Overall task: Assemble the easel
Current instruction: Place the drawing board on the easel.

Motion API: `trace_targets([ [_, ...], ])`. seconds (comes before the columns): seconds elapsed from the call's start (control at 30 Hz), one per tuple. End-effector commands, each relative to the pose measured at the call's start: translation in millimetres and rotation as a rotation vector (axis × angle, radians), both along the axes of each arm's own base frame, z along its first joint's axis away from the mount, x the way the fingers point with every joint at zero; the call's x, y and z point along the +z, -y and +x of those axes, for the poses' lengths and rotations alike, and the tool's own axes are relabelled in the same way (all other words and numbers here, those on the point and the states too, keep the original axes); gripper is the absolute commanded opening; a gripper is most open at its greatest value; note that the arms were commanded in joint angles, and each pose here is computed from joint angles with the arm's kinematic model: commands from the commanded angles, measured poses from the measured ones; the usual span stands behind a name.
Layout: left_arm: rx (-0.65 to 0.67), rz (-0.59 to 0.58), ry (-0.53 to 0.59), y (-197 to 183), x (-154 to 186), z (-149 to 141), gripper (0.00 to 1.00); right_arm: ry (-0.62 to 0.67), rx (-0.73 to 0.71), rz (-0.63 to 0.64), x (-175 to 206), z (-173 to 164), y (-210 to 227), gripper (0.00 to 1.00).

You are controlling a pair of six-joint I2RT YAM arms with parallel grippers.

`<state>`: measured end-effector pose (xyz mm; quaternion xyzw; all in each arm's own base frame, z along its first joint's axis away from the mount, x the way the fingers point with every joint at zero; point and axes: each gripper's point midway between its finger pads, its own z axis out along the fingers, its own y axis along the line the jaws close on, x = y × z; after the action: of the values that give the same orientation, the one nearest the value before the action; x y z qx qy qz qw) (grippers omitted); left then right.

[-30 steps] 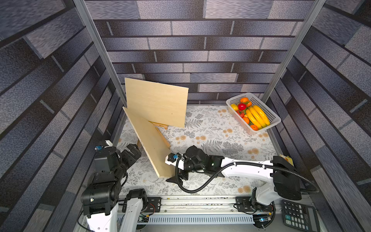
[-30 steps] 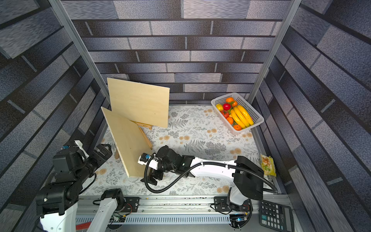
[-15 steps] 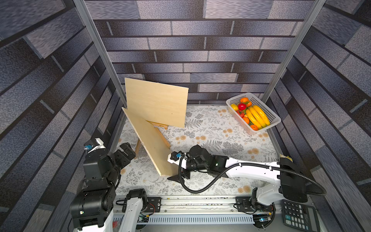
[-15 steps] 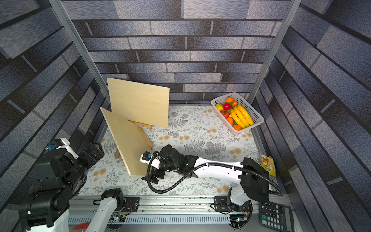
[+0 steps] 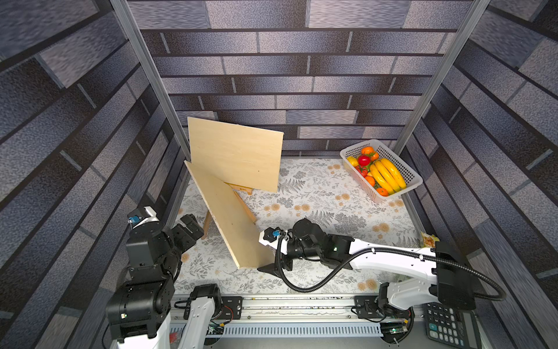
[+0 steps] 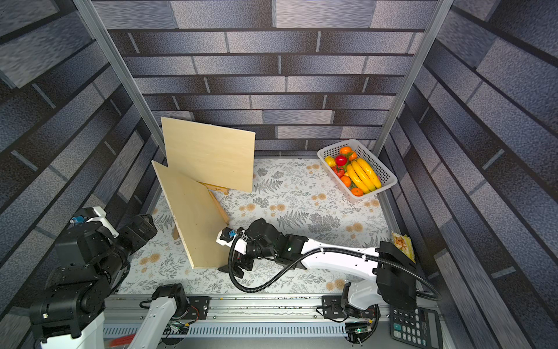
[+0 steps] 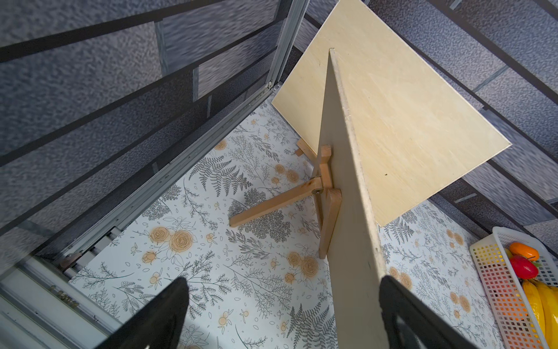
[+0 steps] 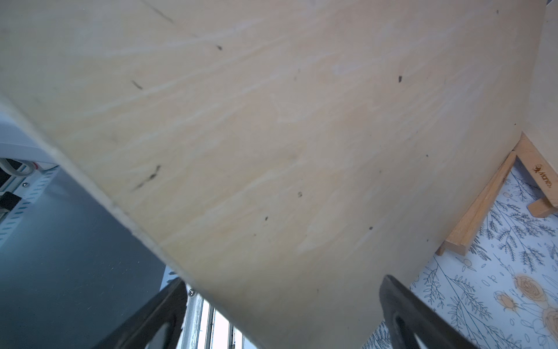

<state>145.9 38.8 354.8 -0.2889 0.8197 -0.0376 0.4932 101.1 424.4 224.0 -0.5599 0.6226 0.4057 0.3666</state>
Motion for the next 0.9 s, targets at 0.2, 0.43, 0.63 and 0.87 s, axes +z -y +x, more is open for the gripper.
trace_targets([
  [0.2, 0.019, 0.005, 0.0, -4.0, -5.3, 5.3, 1.0, -0.066, 0.027, 0.022, 20.8, -17.3, 25.1, 1.0],
  [0.43, 0.011, -0.017, -0.026, -1.9, -19.5, 10.5, 1.0, -0.086, 0.195, -0.099, -11.6, -64.9, 29.4, 1.0],
  [0.63, 0.017, -0.053, -0.068, -0.5, -40.8, 15.9, 1.0, -0.036, 0.21, -0.161, -41.4, -80.4, 38.7, 1.0],
  [0.87, -0.004, -0.045, -0.072, 0.0, -39.0, 28.5, 1.0, 0.062, 0.176, -0.2, -66.3, -73.1, 17.3, 1.0],
])
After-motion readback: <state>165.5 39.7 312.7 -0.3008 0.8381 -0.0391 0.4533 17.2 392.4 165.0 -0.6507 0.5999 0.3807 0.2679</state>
